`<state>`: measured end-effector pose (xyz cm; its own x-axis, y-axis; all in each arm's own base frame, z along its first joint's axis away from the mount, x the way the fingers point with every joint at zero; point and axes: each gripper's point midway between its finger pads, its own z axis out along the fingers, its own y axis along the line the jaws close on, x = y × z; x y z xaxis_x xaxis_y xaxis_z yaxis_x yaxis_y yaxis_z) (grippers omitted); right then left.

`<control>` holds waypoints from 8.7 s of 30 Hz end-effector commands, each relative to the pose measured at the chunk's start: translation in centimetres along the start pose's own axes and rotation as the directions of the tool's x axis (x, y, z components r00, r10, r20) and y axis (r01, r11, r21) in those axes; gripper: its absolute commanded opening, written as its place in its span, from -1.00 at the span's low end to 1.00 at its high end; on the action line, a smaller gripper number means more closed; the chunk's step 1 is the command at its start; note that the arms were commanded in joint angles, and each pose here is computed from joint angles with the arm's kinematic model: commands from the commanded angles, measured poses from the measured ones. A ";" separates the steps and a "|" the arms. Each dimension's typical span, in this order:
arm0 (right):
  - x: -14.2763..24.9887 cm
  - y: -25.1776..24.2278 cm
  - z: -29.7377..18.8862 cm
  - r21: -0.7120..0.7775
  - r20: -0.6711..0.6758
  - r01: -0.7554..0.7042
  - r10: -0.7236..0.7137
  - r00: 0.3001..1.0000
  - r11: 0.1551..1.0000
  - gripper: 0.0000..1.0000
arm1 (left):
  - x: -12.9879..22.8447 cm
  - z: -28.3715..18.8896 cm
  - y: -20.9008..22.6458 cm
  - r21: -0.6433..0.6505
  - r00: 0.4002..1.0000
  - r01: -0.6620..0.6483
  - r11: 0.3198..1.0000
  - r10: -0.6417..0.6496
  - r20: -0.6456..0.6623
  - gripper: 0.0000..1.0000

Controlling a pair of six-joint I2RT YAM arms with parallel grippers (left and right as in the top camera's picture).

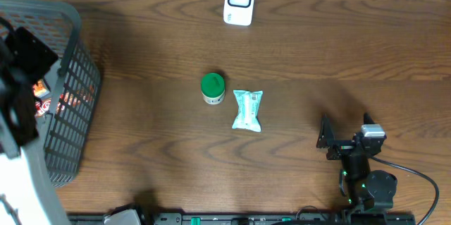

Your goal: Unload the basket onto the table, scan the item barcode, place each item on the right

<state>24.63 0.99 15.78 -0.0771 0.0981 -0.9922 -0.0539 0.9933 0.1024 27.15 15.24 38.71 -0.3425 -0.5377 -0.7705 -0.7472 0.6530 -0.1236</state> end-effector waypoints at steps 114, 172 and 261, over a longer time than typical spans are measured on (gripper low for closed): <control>0.0 0.1 0.0 -0.002 0.000 0.009 -0.009 1.000 1.000 0.99 | 53.3 -1.1 -34.4 0.736 0.474 -0.347 0.581 0.786 -0.397 -0.85; 0.0 0.1 0.0 -0.002 0.000 0.009 -0.009 1.000 1.000 0.98 | 7.5 24.6 8.0 -0.432 0.883 0.162 0.887 -0.326 -0.337 0.96; 0.0 0.1 0.0 -0.002 0.000 0.009 -0.009 1.000 1.000 0.99 | 7.1 27.0 6.8 -0.444 0.825 0.418 0.793 -0.536 -0.180 0.05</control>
<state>24.63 0.99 15.78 -0.0771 0.0981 -0.9922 -0.0539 0.9933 0.1024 35.03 30.24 8.04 0.0293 -0.9305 -0.3651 -0.9990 -0.0150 -0.0418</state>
